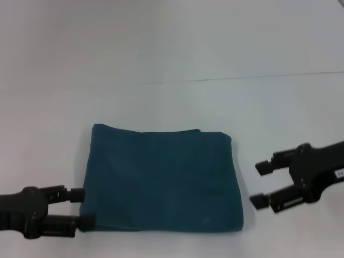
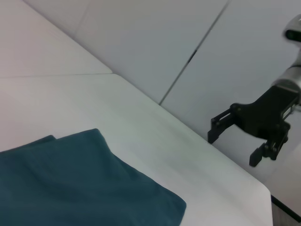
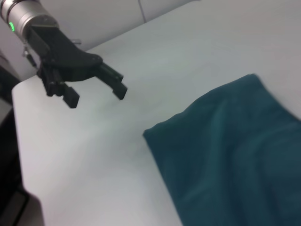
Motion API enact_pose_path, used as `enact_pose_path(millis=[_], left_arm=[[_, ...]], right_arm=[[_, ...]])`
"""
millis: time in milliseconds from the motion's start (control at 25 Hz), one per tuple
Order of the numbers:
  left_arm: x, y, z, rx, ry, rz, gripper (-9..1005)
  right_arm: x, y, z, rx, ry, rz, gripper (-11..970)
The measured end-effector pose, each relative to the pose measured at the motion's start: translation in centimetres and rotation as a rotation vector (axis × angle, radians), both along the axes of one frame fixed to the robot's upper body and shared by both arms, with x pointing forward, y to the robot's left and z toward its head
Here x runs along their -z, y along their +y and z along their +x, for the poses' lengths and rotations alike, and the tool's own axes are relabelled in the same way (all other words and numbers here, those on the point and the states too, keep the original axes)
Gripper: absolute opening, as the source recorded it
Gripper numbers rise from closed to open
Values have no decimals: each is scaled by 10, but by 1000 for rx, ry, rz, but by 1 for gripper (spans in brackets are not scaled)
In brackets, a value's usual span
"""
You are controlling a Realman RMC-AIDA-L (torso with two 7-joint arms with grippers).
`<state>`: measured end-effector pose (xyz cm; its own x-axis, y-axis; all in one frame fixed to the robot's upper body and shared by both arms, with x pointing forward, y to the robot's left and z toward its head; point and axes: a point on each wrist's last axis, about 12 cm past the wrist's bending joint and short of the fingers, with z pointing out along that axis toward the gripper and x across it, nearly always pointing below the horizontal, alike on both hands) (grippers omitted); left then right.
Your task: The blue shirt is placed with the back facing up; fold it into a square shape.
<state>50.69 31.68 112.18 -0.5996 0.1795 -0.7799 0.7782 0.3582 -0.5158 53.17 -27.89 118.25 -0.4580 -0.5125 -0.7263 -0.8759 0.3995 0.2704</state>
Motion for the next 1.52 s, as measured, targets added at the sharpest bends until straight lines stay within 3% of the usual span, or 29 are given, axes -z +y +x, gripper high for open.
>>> enact_pose_path(millis=[120, 440, 1520], left_arm=[[0, -1, -4, 30, 3, 2, 952], [1, 1, -6, 60, 26, 21, 952], [4, 3, -5, 32, 21, 36, 952]], right_arm=[[13, -1, -2, -24, 26, 11, 931], [27, -9, -12, -34, 29, 24, 931], [27, -5, -5, -39, 6, 28, 931]])
